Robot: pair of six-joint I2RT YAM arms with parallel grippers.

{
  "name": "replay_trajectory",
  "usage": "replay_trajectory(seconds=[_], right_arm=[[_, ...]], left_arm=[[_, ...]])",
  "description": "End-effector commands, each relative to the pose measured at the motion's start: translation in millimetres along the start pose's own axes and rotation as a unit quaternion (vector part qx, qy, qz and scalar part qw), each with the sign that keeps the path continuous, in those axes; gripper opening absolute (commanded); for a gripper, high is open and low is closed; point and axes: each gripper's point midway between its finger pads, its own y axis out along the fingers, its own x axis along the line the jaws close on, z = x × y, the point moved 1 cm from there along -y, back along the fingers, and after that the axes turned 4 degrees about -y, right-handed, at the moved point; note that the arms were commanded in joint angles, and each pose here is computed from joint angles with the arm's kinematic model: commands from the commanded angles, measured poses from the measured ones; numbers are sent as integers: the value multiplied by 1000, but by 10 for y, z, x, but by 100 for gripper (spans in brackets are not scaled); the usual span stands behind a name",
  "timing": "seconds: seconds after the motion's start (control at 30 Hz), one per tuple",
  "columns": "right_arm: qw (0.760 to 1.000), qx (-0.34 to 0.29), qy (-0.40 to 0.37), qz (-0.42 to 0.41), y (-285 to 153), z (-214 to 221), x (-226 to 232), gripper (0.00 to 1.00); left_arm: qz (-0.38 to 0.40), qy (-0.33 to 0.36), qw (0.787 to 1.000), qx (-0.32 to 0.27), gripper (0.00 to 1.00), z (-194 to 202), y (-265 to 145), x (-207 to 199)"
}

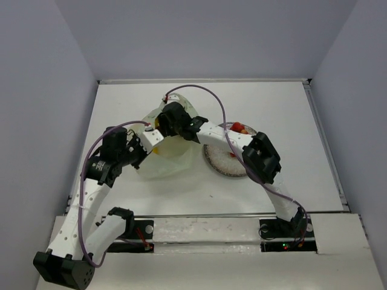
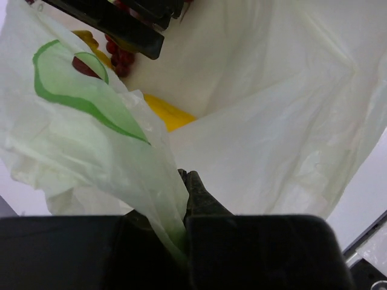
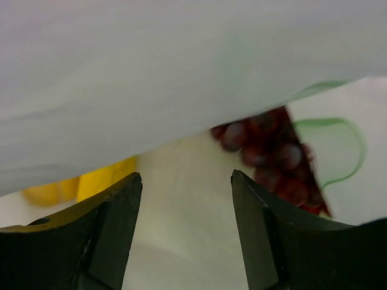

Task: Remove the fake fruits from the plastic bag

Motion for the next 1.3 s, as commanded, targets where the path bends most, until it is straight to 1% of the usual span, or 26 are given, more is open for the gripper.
replay_trajectory(seconds=[0.0,0.03,0.07,0.1,0.17,0.27,0.37,0.4,0.47,0.6,0.67,0.7,0.73,0.8,0.83,0.87,0.93,1.0,1.03,1.13,1.17,1.2,1.23,1.27], right_arm=[[985,-65,-65,144,65,-363,-435,69],[979,-70,-71,176,56,-371,-542,76],[974,-66,-77,203,78,-302,-642,78],[971,-63,-88,212,90,-267,-682,84],[966,-55,-102,231,128,-184,-759,92],[957,-37,-131,255,243,-22,-863,100],[958,-22,-143,248,358,82,-906,100],[965,-13,-146,219,414,139,-827,100],[967,-2,-142,213,539,208,-919,100],[972,7,-144,187,694,267,-878,100],[974,19,-143,173,746,377,-849,99],[976,22,-141,165,748,398,-827,94],[978,27,-140,154,748,437,-800,78],[979,27,-137,150,738,440,-789,64],[979,27,-140,147,727,426,-779,50],[979,25,-140,146,710,402,-774,40],[980,16,-136,146,654,309,-759,25],[981,-3,-129,143,510,94,-719,25],[983,-19,-120,137,389,-71,-678,22],[988,-41,-99,113,157,-312,-569,17],[991,-37,-90,91,97,-297,-505,14],[993,-54,-84,69,-100,-459,-378,13],[995,-46,-85,40,-174,-399,-260,11],[995,-49,-82,27,-260,-437,-223,9]], left_arm=[[-16,-6,999,-46,7,-168,-6,37],[-14,-10,999,-47,7,-172,15,37],[-8,-10,999,-53,6,-196,32,25],[-3,-12,999,-51,6,-195,67,20],[9,-12,999,-52,6,-204,100,-4],[6,-15,998,-57,6,-240,130,25],[4,-12,998,-64,6,-292,142,55],[3,-12,998,-65,6,-303,142,67],[6,-11,998,-64,6,-321,157,73],[2,-9,998,-64,6,-347,154,101],[2,-11,998,-61,6,-339,158,103],[2,-12,998,-60,6,-335,157,103],[5,-14,998,-60,6,-328,164,90],[5,-17,998,-60,6,-317,169,84],[4,-19,998,-59,6,-314,168,85],[1,-20,998,-62,6,-327,165,93],[-11,-26,998,-62,6,-330,155,134],[-23,-32,997,-67,6,-373,139,177],[-37,-36,996,-66,6,-377,128,227],[-82,-51,993,-73,7,-440,85,387],[-95,-55,991,-75,7,-456,72,434],[-118,-59,988,-78,7,-482,53,519],[-128,-65,986,-85,7,-517,48,561],[-135,-67,985,-86,7,-524,41,585]])
